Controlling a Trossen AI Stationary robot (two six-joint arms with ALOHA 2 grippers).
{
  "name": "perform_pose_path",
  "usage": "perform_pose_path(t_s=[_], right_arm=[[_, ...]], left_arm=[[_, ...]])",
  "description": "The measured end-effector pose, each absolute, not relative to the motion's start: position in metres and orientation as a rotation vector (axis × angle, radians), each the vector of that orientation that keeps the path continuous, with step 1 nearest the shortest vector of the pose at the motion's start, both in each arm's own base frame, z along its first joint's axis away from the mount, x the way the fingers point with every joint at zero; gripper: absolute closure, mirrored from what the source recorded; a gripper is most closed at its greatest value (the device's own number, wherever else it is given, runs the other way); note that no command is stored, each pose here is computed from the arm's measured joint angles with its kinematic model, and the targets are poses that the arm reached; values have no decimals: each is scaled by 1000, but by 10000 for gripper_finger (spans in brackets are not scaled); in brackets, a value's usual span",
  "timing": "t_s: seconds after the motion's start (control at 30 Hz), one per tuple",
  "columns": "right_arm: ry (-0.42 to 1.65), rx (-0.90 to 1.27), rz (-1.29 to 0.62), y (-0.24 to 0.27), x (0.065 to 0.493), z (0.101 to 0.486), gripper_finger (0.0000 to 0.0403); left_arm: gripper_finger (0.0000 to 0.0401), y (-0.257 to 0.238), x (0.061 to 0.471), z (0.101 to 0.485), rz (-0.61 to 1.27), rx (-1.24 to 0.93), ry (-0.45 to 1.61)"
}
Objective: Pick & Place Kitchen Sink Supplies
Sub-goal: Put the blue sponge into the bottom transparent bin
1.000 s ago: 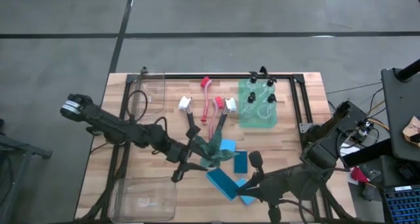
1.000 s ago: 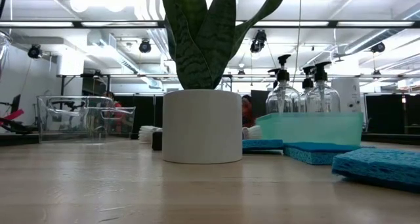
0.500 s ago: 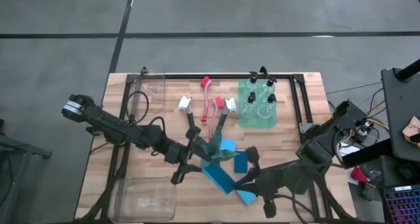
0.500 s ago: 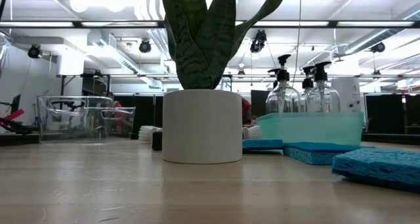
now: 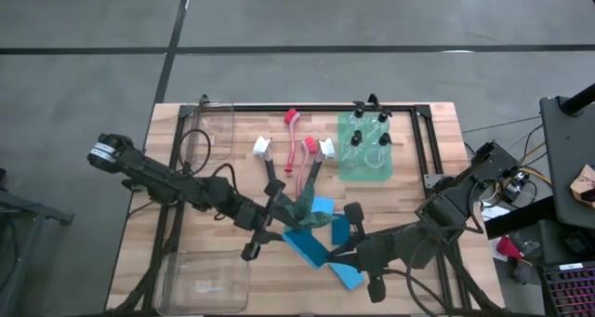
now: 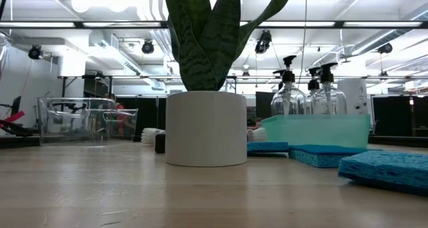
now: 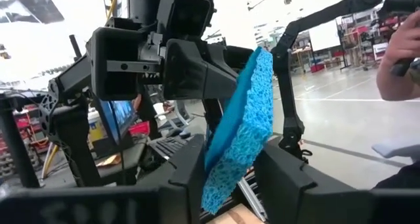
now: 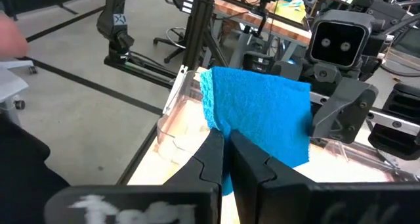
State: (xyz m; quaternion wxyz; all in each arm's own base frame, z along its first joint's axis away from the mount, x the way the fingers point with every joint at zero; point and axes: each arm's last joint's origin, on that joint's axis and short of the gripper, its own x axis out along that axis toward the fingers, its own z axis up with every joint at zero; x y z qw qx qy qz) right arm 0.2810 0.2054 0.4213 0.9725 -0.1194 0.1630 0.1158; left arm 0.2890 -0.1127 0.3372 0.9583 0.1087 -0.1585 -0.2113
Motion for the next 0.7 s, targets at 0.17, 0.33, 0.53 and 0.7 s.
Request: perform_pose_path(t_s=[0.17, 0.33, 0.53, 0.7], right_arm=[[331, -225, 229, 204, 282, 421, 391], [343, -221, 224, 204, 282, 420, 363], [367, -203, 216, 206, 280, 415, 299], [440, -224, 217, 206, 276, 406, 258]], left_arm=[[353, -113, 289, 337, -436, 176, -306], [393, -112, 287, 336, -457, 98, -239], [385, -109, 274, 341, -478, -22, -143], [393, -105, 252, 350, -500, -188, -20]])
